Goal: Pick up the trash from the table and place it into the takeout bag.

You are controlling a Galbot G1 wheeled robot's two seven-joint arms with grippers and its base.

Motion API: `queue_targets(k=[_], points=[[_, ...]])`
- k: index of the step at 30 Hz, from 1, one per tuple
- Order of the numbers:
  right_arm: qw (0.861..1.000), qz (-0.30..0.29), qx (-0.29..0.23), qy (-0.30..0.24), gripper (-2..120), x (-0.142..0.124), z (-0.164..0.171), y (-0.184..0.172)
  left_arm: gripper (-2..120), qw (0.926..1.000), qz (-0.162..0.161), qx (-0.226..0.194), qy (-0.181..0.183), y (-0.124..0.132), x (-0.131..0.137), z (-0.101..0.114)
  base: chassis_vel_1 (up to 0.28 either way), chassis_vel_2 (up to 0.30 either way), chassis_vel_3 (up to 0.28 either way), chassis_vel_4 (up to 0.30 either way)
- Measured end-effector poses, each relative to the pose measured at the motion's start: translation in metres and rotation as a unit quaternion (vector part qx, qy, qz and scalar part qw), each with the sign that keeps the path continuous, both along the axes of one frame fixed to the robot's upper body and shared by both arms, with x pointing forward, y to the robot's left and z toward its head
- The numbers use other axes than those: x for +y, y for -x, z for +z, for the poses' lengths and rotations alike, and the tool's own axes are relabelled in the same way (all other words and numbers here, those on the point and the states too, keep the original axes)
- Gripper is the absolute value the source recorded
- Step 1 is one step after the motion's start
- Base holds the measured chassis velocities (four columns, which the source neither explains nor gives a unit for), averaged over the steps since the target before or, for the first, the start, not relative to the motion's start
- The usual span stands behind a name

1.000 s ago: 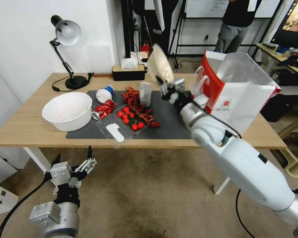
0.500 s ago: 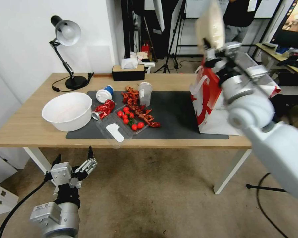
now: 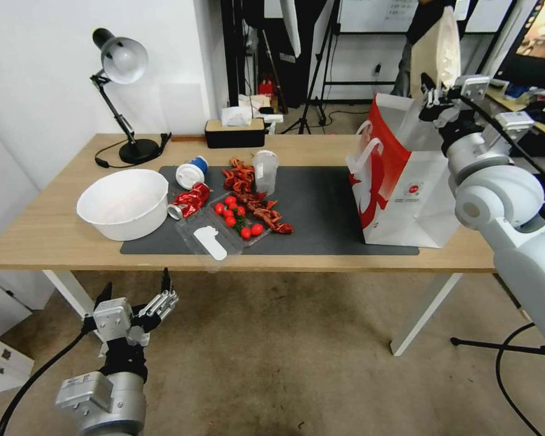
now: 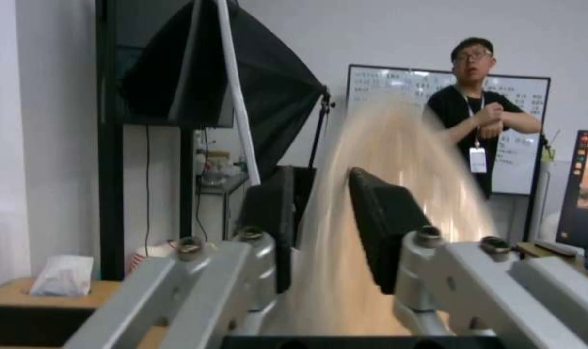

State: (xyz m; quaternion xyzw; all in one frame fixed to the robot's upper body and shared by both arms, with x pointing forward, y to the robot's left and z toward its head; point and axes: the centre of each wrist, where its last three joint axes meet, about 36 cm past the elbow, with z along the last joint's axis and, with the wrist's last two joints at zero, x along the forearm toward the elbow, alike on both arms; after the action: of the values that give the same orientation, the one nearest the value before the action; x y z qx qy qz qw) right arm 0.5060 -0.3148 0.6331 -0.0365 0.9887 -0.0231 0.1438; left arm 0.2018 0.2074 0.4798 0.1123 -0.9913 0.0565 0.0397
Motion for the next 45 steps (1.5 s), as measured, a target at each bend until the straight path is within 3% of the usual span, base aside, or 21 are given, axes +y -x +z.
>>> queue_targets(k=[11, 13, 14, 20, 27, 32, 45], points=[[1.000, -0.018, 0.015, 0.007, 67, -0.005, -0.013, 0.003, 100, 1.0000, 0.000, 0.000, 0.000, 0.002, 0.000, 0.001, 0.000, 0.000, 0.000, 0.000], [1.000, -0.018, 0.015, 0.007, 67, -0.005, -0.013, 0.003, 100, 1.0000, 0.000, 0.000, 0.000, 0.002, 0.000, 0.001, 0.000, 0.000, 0.000, 0.000], [1.000, -0.014, 0.014, 0.007, 79, -0.002, -0.013, 0.008, 100, 1.0000, 0.000, -0.002, 0.001, 0.002, 0.000, 0.003, 0.000, 0.000, 0.000, 0.000], [1.000, 0.015, 0.008, -0.013, 98, 0.006, -0.006, 0.030, 100, 1.0000, 0.001, -0.004, 0.001, 0.005, -0.001, 0.004, 0.000, 0.000, 0.000, 0.000], [0.999, 0.047, 0.011, -0.018, 100, 0.012, -0.011, 0.069, 100, 1.0000, 0.001, -0.007, 0.002, 0.007, -0.001, 0.005, 0.000, 0.000, 0.000, 0.000], [0.997, 0.075, 0.022, -0.008, 100, 0.025, -0.036, 0.122, 100, 0.9999, 0.002, -0.010, 0.003, 0.008, -0.001, 0.005, 0.000, 0.000, 0.000, 0.000], [0.997, 0.041, 0.067, -0.010, 100, 0.046, -0.090, 0.204, 100, 0.9999, -0.001, -0.010, 0.002, 0.007, -0.001, 0.002, 0.000, 0.000, 0.000, 0.000]])
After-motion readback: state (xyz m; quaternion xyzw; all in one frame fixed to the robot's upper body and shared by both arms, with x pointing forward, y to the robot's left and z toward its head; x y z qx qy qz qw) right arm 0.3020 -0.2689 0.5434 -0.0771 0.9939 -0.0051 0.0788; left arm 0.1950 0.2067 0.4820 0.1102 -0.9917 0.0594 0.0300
